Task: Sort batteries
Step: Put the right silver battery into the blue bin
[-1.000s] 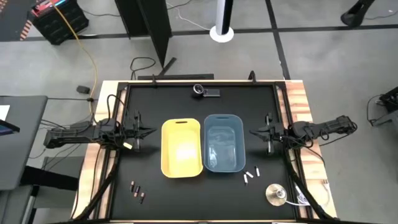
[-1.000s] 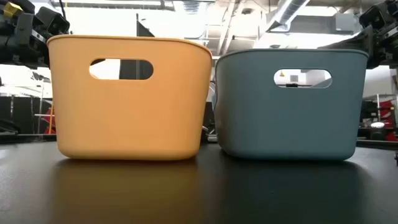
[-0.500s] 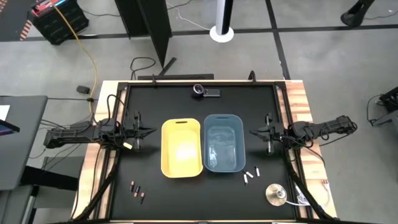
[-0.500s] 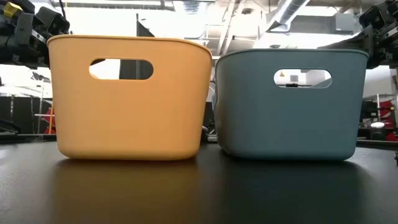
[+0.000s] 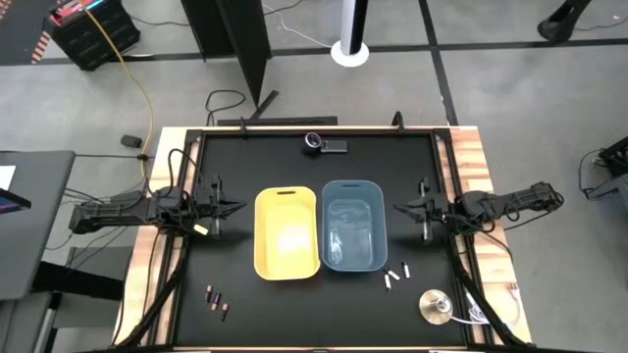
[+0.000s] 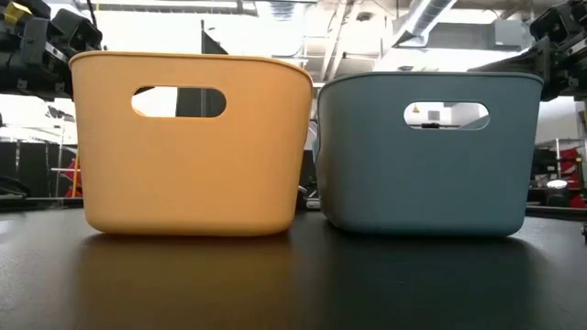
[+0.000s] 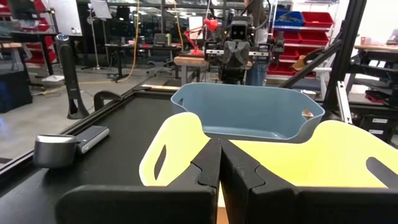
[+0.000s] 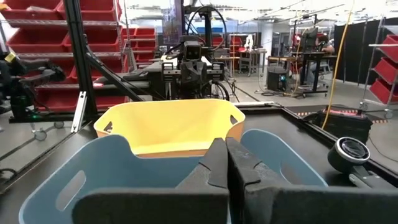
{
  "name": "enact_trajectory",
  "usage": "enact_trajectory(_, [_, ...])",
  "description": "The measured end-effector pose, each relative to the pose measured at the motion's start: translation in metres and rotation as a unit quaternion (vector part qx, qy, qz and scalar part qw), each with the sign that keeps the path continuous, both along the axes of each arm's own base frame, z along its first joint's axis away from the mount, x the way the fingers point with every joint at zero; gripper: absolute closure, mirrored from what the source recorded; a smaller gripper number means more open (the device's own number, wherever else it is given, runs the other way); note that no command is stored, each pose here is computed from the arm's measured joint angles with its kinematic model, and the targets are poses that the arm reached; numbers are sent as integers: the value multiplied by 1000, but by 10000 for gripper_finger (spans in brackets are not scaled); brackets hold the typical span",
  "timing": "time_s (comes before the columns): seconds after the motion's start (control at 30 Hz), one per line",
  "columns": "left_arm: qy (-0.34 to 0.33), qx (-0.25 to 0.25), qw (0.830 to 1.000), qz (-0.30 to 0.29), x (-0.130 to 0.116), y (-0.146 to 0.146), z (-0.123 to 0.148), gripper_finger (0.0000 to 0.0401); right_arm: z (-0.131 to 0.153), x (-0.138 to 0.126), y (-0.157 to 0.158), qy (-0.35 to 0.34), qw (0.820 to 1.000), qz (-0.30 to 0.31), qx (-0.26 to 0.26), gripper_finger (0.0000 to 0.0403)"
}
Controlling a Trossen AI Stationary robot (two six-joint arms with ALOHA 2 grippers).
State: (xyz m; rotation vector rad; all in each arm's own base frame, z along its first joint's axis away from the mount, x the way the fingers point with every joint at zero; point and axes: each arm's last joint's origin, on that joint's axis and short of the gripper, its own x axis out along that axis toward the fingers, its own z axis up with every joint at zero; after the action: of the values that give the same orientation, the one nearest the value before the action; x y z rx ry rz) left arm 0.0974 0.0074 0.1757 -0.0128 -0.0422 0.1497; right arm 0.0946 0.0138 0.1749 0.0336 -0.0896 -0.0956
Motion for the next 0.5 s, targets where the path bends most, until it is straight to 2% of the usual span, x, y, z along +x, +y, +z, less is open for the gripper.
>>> enact_trajectory(0.07, [-6, 0, 1000, 0, 0, 0, 1, 401, 8, -1, 0, -44, 997, 6, 59, 397])
enact_trajectory(0.13, [-7, -11, 1000, 0, 0, 0, 1, 401, 16, -3, -1, -93, 987, 18, 128, 397])
enact_trajectory(0.23, [-16, -45, 999, -2, 0, 0, 2, 401, 22, -4, -3, -126, 980, 13, 151, 397])
enact_trajectory(0.37, [-54, -52, 997, -2, -1, 0, 9, 401, 31, -4, 1, -86, 981, 79, 155, 397])
enact_trajectory(0.5, [-65, -63, 996, -1, -1, 0, 10, 401, 44, -2, 4, 2, 982, 109, 152, 394])
